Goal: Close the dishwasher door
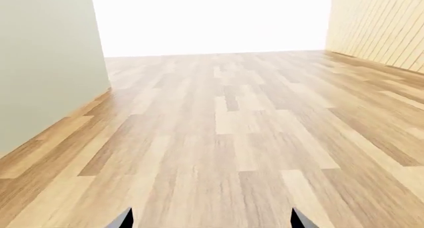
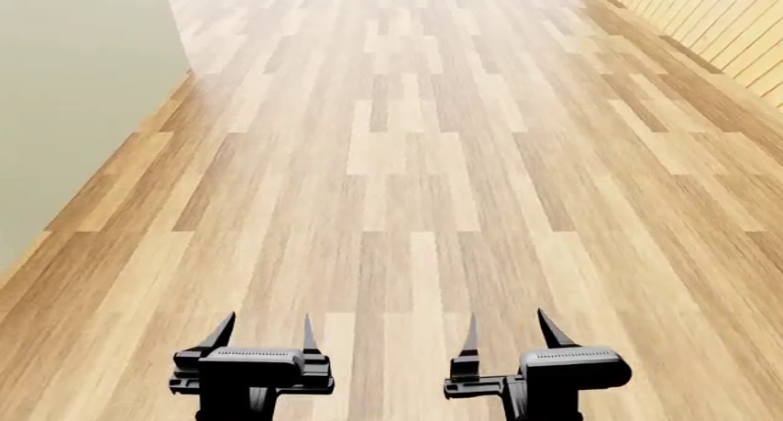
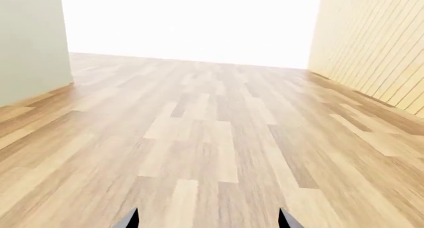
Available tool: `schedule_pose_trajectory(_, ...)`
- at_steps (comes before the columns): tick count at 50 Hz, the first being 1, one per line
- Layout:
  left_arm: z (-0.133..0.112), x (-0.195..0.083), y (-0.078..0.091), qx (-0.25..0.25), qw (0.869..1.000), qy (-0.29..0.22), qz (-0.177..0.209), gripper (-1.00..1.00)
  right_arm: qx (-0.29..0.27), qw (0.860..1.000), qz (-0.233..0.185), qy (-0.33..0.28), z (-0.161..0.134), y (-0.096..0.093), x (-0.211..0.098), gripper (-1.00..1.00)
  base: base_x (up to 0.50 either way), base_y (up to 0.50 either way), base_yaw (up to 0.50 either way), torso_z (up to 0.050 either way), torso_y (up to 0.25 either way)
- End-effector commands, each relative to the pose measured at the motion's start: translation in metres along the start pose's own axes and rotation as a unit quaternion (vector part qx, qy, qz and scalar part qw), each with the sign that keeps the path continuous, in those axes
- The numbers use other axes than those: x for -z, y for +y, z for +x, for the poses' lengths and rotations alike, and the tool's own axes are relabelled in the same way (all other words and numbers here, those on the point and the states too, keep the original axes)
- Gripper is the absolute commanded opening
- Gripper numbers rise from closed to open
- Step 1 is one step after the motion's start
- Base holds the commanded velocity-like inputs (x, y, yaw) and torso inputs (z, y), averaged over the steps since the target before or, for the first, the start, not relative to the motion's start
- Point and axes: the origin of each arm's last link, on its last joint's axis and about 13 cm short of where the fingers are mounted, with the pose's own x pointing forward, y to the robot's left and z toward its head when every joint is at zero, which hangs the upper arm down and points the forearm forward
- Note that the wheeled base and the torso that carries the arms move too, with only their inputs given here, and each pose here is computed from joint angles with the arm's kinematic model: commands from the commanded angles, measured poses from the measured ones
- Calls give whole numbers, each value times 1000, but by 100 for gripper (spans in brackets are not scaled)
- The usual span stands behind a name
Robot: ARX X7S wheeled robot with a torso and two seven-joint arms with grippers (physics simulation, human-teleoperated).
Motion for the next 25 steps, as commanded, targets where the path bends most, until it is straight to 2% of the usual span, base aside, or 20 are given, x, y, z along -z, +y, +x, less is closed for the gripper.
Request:
schedule_pose_trajectory(1, 0, 0, 0, 0, 1000, 0, 0, 100, 0, 1000, 1, 0, 0, 0, 0, 100, 0, 500, 0, 0, 0)
schedule_pose_trajectory(25, 0, 0, 0, -1, 1000, 0, 0, 100, -1, 1000, 2, 0, 0, 1, -1, 100, 0, 500, 0, 0, 0)
